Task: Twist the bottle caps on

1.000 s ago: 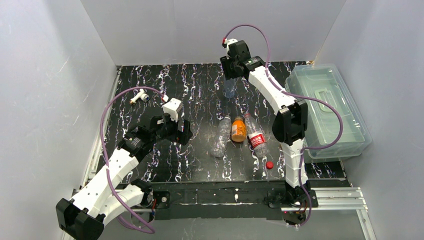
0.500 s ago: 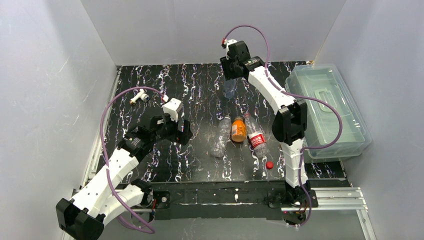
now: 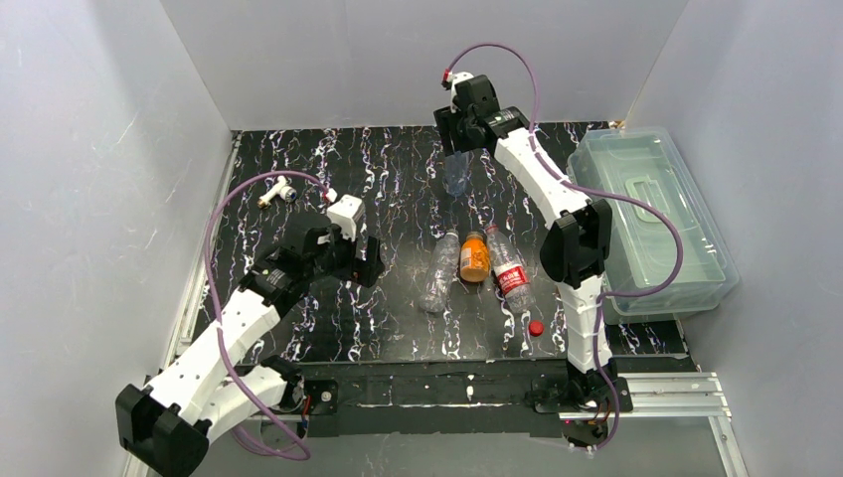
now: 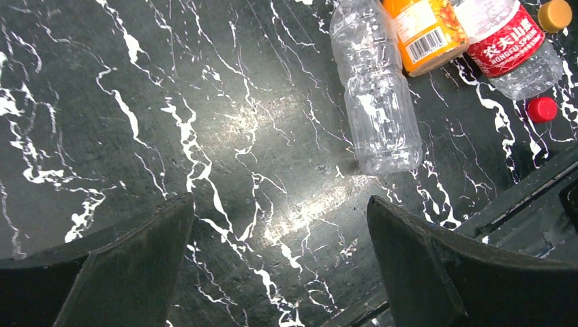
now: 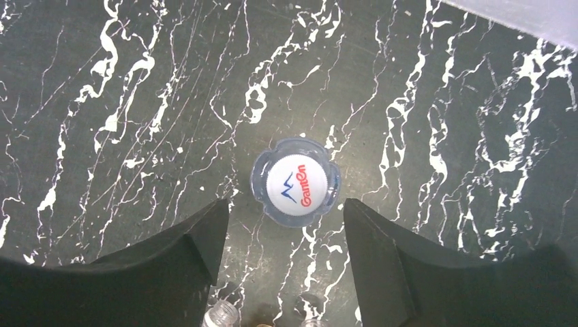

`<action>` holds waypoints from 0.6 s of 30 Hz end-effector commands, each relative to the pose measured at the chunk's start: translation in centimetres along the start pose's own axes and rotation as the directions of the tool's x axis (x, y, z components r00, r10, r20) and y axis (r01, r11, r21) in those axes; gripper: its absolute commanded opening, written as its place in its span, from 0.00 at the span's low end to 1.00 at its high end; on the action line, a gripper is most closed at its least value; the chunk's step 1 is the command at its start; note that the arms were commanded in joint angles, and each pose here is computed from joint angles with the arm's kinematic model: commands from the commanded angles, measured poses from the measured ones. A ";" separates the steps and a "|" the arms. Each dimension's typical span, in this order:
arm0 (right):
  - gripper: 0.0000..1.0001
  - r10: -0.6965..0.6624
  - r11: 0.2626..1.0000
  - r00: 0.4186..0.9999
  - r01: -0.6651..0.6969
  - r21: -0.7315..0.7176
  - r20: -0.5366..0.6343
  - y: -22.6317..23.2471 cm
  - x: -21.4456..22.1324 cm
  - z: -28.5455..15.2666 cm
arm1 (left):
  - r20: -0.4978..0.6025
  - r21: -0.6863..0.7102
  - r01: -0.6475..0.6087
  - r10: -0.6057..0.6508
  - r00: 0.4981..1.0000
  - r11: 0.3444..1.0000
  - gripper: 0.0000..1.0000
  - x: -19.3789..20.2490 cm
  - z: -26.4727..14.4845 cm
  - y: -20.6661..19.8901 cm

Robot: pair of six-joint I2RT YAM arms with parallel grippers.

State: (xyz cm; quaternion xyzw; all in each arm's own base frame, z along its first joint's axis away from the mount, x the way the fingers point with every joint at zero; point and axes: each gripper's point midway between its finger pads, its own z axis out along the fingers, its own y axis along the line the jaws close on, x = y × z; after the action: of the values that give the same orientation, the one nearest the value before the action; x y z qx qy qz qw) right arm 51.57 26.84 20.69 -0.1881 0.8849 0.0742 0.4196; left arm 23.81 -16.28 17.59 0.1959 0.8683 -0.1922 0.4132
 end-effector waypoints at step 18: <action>0.98 0.354 0.935 0.934 -0.354 -0.012 0.037 0.2 3.0 -16.2 | -0.191 0.038 0.146 -0.136 0.972 0.989 0.90 -0.7 11.5 -6.1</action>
State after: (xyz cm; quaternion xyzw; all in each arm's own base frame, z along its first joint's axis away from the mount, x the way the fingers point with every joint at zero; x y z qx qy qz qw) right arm 40.75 22.57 27.80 -0.0681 0.8966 0.1375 0.4154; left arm 27.32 -25.12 12.38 0.1798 0.9070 -0.2286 0.3045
